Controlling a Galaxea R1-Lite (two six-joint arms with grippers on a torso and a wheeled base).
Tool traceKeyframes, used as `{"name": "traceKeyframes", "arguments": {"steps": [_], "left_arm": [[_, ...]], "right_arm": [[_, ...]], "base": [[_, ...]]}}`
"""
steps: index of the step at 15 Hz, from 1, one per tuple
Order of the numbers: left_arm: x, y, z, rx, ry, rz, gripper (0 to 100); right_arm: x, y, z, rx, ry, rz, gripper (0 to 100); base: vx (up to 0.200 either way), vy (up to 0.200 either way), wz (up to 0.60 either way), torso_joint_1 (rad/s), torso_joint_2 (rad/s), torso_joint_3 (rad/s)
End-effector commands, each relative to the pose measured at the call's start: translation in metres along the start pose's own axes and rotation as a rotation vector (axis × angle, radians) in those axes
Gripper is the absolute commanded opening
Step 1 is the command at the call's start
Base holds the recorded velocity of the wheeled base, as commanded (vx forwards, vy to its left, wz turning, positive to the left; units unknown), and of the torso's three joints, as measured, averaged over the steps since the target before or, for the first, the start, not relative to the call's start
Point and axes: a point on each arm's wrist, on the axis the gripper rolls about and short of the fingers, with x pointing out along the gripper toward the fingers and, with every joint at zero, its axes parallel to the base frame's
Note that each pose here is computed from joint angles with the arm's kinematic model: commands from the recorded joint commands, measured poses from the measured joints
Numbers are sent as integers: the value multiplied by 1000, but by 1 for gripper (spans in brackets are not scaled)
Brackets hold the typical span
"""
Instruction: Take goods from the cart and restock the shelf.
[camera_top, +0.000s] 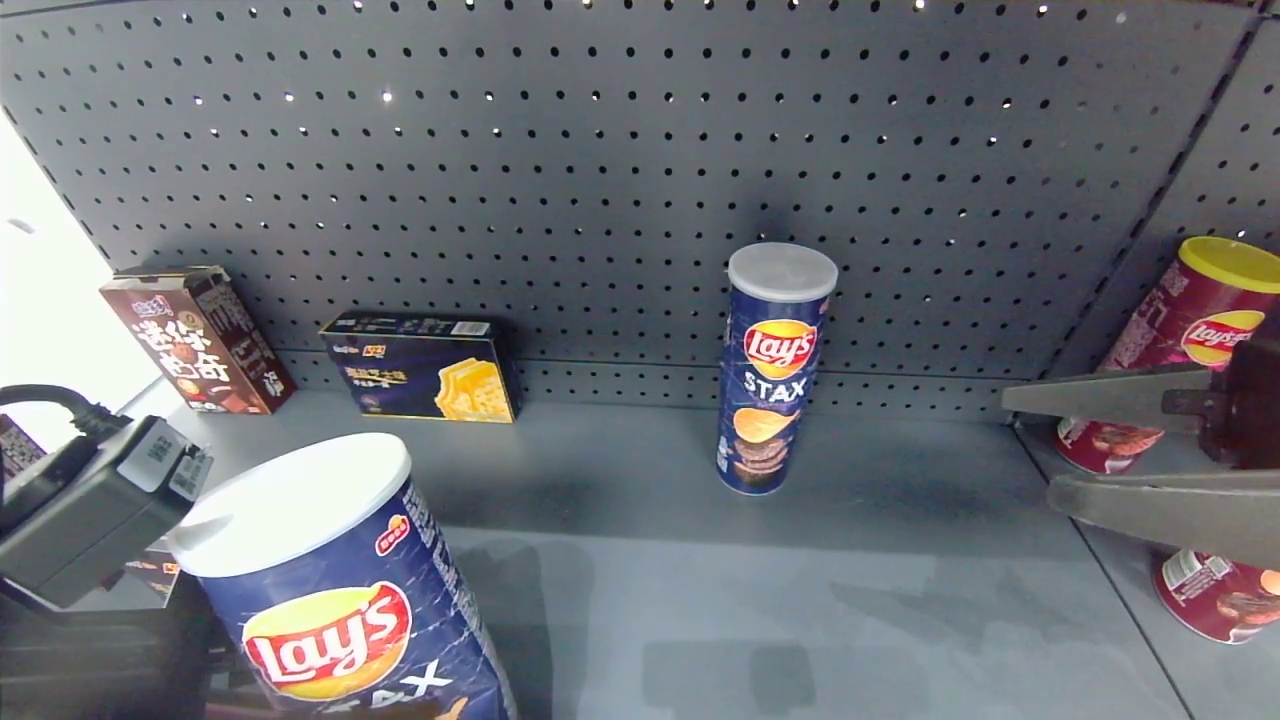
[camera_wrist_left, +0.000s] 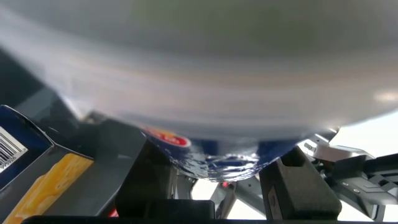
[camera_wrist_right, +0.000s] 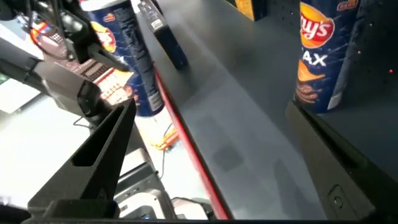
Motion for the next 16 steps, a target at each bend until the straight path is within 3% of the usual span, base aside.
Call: {"name": "traceKeyframes", "arguments": {"steps": [1,5,9,16], "left_arm": [[0,0,-1,-1,1,-1,0],[0,0,-3,-4,7,-1,0],[0,0,-3,-4,6,-3,0],[-2,-1,-3,0,0,-2,0]], "right_arm": [[17,-9,-2,10,30,-15,100],[28,-16,-3,16,43,-48,100],[38,-23,-2,16,55,-175,100],[65,-40,-9,-102,110,-248,100]], "base": [[0,0,0,0,0,0],[0,0,0,0,0,0],[0,0,0,0,0,0],[0,0,0,0,0,0]]}}
